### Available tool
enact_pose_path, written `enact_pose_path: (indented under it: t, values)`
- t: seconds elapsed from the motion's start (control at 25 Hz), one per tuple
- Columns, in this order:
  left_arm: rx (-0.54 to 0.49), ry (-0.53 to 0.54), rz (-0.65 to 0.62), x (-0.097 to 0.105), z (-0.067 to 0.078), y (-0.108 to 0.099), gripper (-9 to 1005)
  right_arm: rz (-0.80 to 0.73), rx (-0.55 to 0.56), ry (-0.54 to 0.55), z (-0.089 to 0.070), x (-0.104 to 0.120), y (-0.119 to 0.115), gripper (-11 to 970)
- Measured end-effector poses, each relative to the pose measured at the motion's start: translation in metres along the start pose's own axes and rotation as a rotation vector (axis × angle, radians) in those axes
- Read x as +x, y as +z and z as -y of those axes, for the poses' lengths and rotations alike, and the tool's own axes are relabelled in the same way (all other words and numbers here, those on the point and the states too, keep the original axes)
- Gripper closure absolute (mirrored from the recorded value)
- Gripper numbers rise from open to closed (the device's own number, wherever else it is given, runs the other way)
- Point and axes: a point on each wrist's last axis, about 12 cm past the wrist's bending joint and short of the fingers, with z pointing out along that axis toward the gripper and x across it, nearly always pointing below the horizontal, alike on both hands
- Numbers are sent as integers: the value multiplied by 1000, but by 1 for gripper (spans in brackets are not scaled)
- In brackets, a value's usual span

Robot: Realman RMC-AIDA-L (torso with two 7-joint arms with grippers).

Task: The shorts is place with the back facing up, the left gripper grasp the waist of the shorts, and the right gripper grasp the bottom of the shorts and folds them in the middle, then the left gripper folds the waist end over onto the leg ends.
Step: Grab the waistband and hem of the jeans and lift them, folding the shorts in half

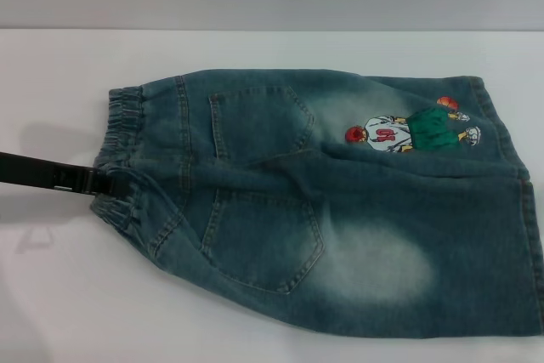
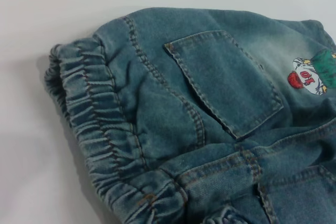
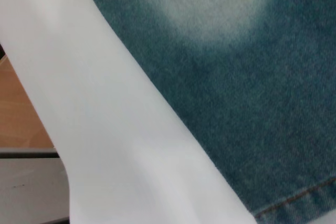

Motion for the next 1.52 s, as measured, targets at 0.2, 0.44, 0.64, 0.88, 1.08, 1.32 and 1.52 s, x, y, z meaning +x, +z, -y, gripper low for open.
enact_pose_path:
  t: [0.2,0.44,0.64,0.88,1.08,1.32,1.52]
  values:
    - [3,-1,-1,1,1,1,920,-2,-4,3,0,1,0,192]
    - [6,1,-6,1,2,3,919,-11,-11,-1,-2,1,4,190]
    - [8,-2,-6,2,2,3,918,-9,-11,-2,-2,1,5,190]
    - [8,-4,-8,3,2,3,917,-8,-13,-5,-3,-1,6,191]
    - [7,-4,-9,4,1,3,917,-1,-7,-15,-3,-5,5,191]
    - [6,0,-9,2,1,3,916,11,-1,-37,-4,-13,4,192]
    - [14,-3,-13,4,1,5,915,15,3,-57,-6,-20,3,191]
